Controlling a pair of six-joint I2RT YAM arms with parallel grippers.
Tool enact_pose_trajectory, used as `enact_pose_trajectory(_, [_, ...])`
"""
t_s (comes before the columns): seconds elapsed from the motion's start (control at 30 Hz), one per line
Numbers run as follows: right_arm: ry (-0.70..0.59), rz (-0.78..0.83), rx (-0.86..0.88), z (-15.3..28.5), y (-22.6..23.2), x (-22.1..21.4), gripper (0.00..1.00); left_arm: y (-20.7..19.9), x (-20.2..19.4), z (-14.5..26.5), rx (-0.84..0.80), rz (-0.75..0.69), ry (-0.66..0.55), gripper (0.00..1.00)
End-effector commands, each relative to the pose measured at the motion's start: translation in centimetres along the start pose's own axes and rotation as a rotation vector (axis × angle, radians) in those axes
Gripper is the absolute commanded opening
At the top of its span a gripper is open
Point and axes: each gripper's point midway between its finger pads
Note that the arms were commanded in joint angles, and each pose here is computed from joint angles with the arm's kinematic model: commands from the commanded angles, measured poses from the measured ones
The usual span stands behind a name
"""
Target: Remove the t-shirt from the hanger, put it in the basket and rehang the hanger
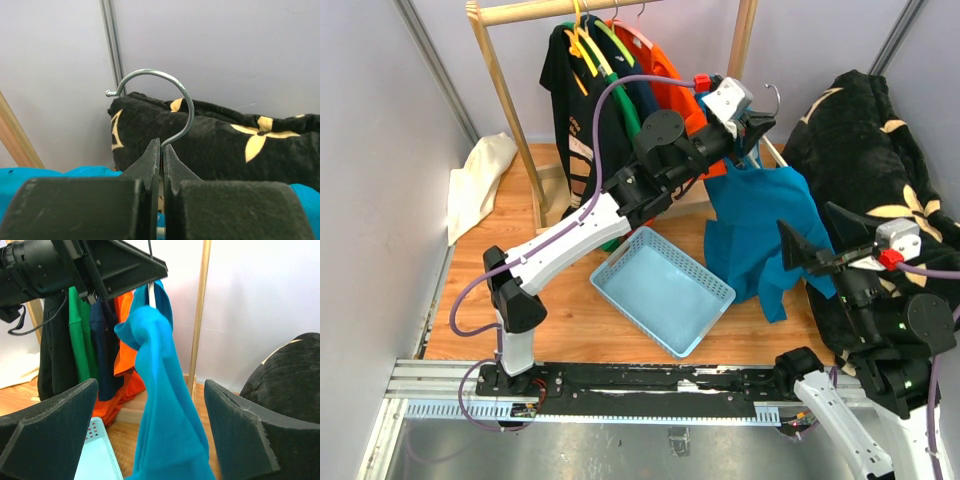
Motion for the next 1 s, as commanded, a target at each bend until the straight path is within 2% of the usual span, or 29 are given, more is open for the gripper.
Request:
enact_pose_trajectory(0.0, [0.006, -0.043, -0.015, 1.9, 0.0, -0.1, 0.88, 1.1, 5.7, 0.7, 0.032, 0.001, -0.121, 0.01])
enact_pose_trajectory(0.2, [0.044, -0.046, -0.062, 3.5, -0.8, -1.3, 0.87, 1.1, 7.4, 1.3, 0.028, 0.0, -0.14, 0.01])
enact_pose_trajectory(0.4, [0.097, -0.054, -0.07, 4.3, -0.8, -3.3, 0.77, 0.9, 8.7, 1.7, 0.019, 0.0, -0.158, 0.01])
enact_pose_trajectory(0.57, [0.119, -0.066, -0.082, 4.2, -0.9, -4.6, 0.56, 0.6, 9.2, 1.9, 0.006, 0.004, -0.166, 0.01])
enact_pose_trajectory(0.83, [0.147, -0.075, -0.1, 4.6, -1.1, -5.4, 0.05, 0.9, 10.1, 2.0, 0.024, -0.002, -0.18, 0.0])
enact_pose_trajectory(0.97, [0.147, -0.103, -0.143, 5.7, -1.6, -5.7, 0.01, 1.5, 10.9, 1.8, 0.048, 0.002, -0.192, 0.01])
Point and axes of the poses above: each gripper's point midway between its finger pads, its own z axis back along the fingers, its own y axis along the line the jaws close on, x = y × z, and after that the axes turned 2 degrees about z, right-handed
